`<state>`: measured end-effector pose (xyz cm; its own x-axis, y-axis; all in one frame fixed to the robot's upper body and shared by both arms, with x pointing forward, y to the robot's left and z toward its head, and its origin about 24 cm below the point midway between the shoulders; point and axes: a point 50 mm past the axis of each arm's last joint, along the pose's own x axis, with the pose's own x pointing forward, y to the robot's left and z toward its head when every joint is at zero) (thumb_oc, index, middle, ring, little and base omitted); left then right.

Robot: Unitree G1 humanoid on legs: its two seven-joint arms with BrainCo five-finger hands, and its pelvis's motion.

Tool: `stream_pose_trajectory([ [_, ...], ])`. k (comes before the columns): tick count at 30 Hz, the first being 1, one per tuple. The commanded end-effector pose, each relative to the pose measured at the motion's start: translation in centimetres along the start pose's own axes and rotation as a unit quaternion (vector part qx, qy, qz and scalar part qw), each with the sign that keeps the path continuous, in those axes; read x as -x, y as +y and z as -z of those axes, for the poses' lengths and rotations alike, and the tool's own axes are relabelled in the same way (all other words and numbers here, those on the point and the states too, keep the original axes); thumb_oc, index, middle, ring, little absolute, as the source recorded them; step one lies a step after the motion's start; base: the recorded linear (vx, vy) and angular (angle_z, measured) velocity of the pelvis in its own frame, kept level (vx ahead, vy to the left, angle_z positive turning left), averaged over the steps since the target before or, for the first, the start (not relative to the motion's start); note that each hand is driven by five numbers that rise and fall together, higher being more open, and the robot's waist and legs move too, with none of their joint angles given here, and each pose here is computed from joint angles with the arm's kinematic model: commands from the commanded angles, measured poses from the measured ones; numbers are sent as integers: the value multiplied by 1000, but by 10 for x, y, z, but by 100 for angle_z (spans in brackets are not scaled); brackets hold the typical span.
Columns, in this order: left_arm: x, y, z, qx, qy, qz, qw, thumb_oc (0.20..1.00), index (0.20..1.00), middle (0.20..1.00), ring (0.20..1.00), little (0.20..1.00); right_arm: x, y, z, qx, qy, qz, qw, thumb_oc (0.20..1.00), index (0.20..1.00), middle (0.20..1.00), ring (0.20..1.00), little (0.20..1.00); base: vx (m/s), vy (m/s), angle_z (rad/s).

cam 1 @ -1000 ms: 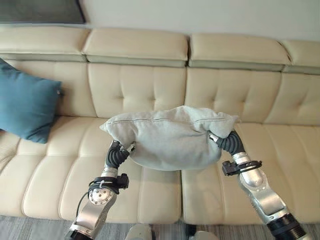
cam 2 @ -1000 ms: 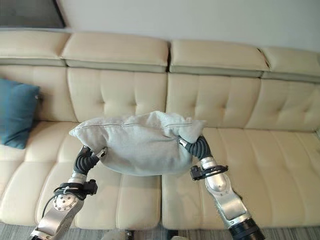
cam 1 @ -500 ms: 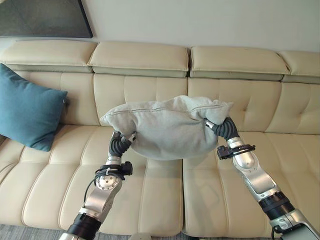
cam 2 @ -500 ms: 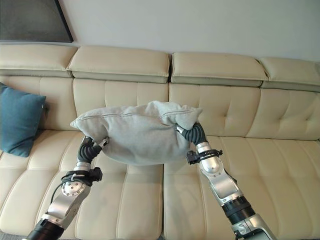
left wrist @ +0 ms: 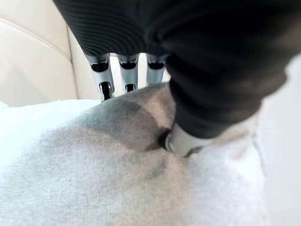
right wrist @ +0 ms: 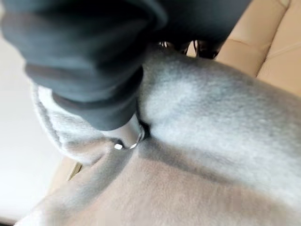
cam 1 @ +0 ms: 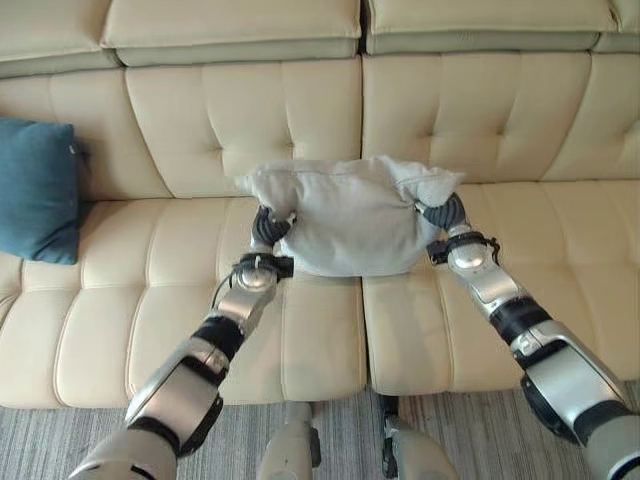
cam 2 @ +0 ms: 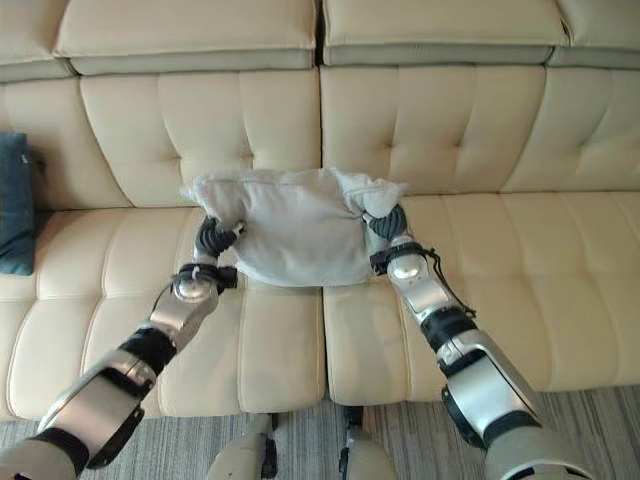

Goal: Pick up all the scattered cushions and arrange them neatly on the sofa.

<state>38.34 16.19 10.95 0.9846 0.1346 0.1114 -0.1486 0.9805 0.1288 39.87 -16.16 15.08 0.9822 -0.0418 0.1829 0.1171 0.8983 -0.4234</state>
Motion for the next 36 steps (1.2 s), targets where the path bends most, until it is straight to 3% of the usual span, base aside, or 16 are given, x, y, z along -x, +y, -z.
stream_pose_trajectory([
  [1, -22, -8, -68, 27, -110, 23, 993, 1000, 1000, 1000, 1000, 1000, -15, 11, -90, -32, -153, -19, 987, 1000, 1000, 1000, 1000, 1000, 0, 0, 0],
  [7, -36, 40, -104, 3, -159, -39, 986, 1000, 1000, 1000, 1000, 1000, -24, -22, -118, -26, -193, 33, 980, 1000, 1000, 1000, 1000, 1000, 35, 25, 9],
  [8, -34, 69, -103, -3, -163, -69, 984, 1000, 1000, 1000, 1000, 1000, -24, -50, -110, -41, -185, 75, 979, 1000, 1000, 1000, 1000, 1000, 57, 51, 20],
  [9, -34, 69, -103, -3, -163, -69, 984, 1000, 1000, 1000, 1000, 1000, -24, -50, -110, -41, -185, 75, 979, 1000, 1000, 1000, 1000, 1000, 65, 59, 16],
  [18, 7, 117, -7, 0, -43, -108, 993, 1000, 1000, 1000, 1000, 1000, 18, -99, 1, -147, -71, 122, 979, 1000, 1000, 1000, 1000, 1000, 40, 31, 4],
  [22, 42, 122, 36, 1, 7, -92, 996, 1000, 1000, 1000, 1000, 1000, 51, -100, 42, -141, -28, 95, 985, 1000, 1000, 1000, 1000, 1000, 22, 21, -12],
  [25, 95, 126, 79, 16, 65, -77, 995, 1000, 1000, 1000, 1000, 1000, 97, -94, 77, -102, 15, 43, 994, 1000, 1000, 1000, 1000, 1000, 10, 8, -1],
  [27, 96, 126, 79, 16, 66, -77, 995, 1000, 1000, 1000, 1000, 1000, 98, -93, 78, -102, 16, 42, 994, 1000, 1000, 1000, 1000, 1000, 14, 6, -11],
  [29, 153, 133, 118, 14, 147, -76, 986, 1000, 1000, 1000, 1000, 1000, 147, -82, 117, -63, 90, 0, 994, 1000, 1000, 1000, 1000, 1000, 34, 26, -17],
  [30, 153, 133, 119, 14, 147, -76, 986, 1000, 1000, 1000, 1000, 1000, 148, -82, 117, -63, 91, 0, 994, 1000, 1000, 1000, 1000, 1000, 31, 42, -16],
  [31, 182, 136, 136, -18, 197, -59, 979, 1000, 1000, 1000, 1000, 1000, 172, -77, 136, -22, 135, -27, 990, 1000, 1000, 1000, 1000, 1000, 18, 41, -10],
  [36, 224, 135, 164, -101, 283, 8, 954, 1000, 1000, 1000, 1000, 1000, 213, -55, 167, -7, 211, -83, 974, 1000, 1000, 1000, 1000, 1000, -7, 61, -11],
])
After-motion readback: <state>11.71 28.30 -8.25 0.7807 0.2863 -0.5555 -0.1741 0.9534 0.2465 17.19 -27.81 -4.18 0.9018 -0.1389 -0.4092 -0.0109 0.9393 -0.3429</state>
